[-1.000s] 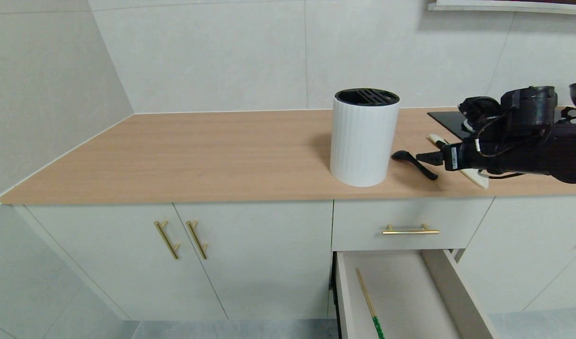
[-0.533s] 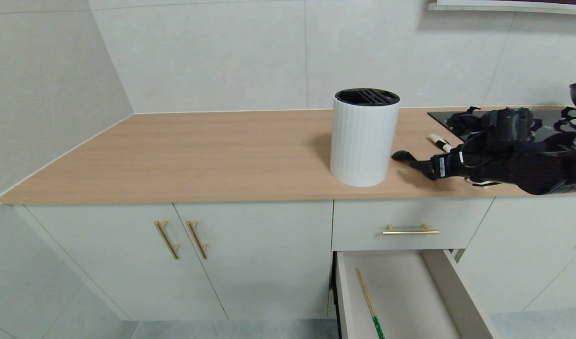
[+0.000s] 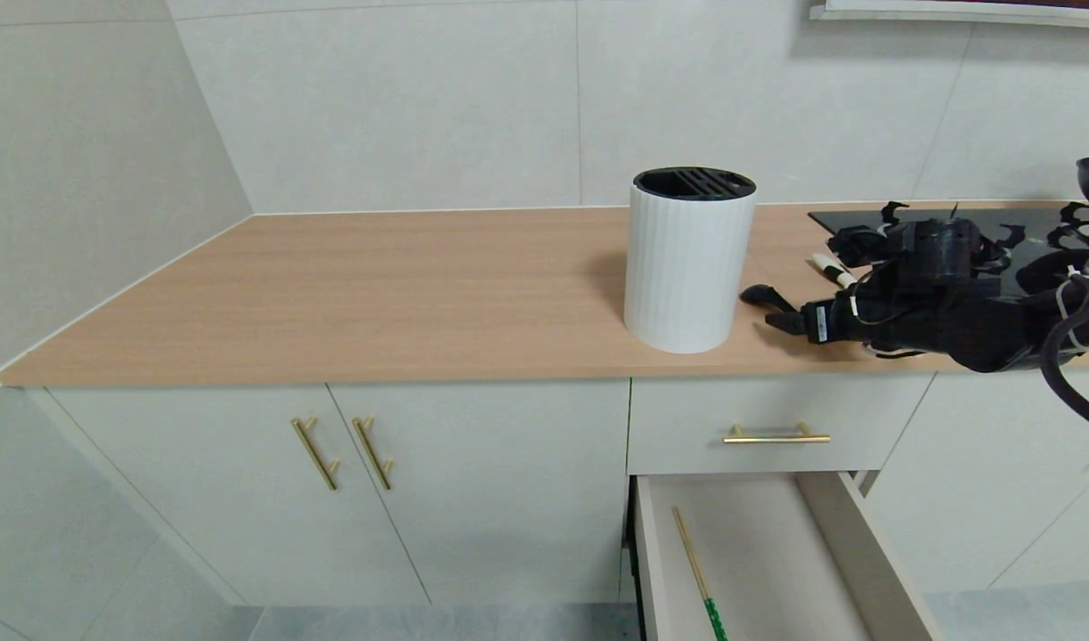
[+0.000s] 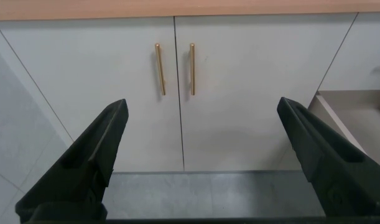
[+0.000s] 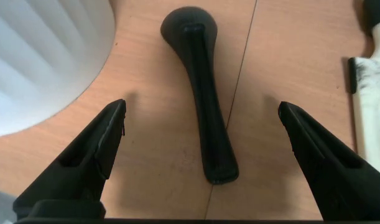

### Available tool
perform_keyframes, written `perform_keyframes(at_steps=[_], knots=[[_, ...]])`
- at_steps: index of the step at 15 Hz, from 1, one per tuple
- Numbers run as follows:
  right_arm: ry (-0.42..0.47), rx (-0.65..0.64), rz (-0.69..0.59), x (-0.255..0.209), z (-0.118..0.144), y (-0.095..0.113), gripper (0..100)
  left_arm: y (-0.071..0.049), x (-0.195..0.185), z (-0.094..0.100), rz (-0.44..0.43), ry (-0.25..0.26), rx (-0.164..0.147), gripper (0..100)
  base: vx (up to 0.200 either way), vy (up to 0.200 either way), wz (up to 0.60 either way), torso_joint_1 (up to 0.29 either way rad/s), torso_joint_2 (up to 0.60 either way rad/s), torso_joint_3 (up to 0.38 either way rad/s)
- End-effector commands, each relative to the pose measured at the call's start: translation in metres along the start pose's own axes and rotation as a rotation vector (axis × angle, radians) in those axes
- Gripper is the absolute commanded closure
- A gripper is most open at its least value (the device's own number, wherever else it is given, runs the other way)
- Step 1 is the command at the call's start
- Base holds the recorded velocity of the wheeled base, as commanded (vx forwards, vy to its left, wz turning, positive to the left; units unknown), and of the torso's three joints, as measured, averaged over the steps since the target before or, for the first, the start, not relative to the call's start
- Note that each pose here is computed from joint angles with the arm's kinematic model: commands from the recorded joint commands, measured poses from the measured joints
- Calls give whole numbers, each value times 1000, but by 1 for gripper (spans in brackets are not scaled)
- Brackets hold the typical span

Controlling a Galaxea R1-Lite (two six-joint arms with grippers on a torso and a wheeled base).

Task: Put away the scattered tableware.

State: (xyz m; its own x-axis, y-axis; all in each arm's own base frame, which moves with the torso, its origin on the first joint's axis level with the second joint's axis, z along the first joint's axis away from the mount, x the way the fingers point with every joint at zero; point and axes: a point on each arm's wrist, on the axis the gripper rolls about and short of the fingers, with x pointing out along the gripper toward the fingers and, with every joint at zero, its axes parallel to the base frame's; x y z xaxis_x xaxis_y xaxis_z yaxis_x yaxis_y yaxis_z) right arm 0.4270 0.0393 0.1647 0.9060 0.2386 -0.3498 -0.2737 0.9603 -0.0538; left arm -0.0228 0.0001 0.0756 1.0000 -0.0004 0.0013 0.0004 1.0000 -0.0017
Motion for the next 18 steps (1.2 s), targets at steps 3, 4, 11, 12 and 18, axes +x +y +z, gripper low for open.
perform_keyframes(at_steps=[3, 4, 11, 12, 18], knots=[[14, 3, -2, 9, -6, -1, 0, 0, 0, 0, 0, 0, 0, 0, 0, 0, 0, 0, 0, 0], [14, 3, -2, 10, -6, -1, 0, 0, 0, 0, 0, 0, 0, 0, 0, 0, 0, 0, 0, 0], [20, 9, -3, 14, -8, -2, 100, 0, 0, 0, 0, 0, 0, 0, 0, 0, 0, 0, 0, 0], [17, 8, -4, 14, -7, -2, 100, 0, 0, 0, 0, 0, 0, 0, 0, 0, 0, 0, 0, 0], [23, 9, -3, 16, -9, -2, 100, 0, 0, 0, 0, 0, 0, 0, 0, 0, 0, 0, 0, 0]])
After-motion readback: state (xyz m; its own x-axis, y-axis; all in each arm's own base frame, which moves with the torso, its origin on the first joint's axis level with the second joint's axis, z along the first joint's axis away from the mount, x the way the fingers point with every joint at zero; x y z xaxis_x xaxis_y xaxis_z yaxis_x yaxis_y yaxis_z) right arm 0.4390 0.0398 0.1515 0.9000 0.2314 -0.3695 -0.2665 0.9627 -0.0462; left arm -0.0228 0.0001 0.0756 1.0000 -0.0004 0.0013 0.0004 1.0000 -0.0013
